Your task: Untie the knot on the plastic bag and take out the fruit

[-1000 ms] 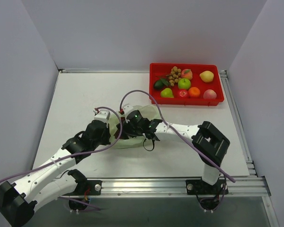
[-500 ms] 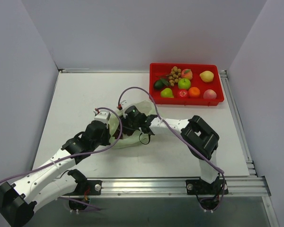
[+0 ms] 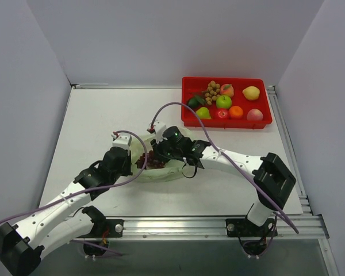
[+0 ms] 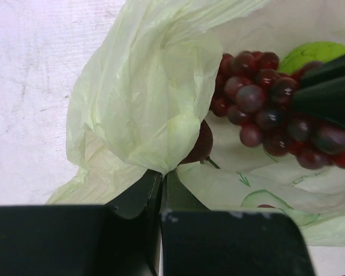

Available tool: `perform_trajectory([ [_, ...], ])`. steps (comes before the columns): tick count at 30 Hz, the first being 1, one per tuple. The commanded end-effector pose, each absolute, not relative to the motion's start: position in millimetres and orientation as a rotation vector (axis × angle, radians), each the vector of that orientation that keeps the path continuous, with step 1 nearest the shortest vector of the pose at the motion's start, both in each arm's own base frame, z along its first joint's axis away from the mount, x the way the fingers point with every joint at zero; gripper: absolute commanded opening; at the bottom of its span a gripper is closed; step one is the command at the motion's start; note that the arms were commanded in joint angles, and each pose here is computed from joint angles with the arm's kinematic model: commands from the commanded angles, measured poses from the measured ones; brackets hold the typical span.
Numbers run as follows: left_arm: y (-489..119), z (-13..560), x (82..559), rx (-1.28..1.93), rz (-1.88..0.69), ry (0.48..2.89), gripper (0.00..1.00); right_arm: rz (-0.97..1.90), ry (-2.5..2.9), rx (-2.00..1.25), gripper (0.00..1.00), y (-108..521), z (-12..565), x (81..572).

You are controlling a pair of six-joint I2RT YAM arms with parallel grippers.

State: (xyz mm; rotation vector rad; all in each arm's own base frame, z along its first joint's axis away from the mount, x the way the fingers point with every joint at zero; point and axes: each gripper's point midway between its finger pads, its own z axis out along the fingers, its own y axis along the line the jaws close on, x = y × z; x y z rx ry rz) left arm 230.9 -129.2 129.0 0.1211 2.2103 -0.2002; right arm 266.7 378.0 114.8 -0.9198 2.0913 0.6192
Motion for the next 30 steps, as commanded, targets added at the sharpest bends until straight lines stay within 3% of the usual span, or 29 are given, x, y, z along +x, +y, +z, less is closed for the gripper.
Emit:
perform_trajectory([
  [1, -128, 144, 240, 0.113, -0.186, 2.157, 0.0, 0.689, 1.996, -0.973, 0.0, 376, 156, 246],
  [14, -138, 141, 240, 0.163, -0.232, 2.17, 0.0, 0.779, 1.871, -0.921, 0.0, 367, 235, 229],
  [25, -139, 137, 240, 0.169, -0.227, 2.188, 0.0, 0.957, 1.638, -0.814, 0.0, 348, 385, 229],
  [30, -137, 135, 240, 0.165, -0.223, 2.2, 0.0, 0.896, 1.569, -0.712, 0.0, 312, 424, 257],
])
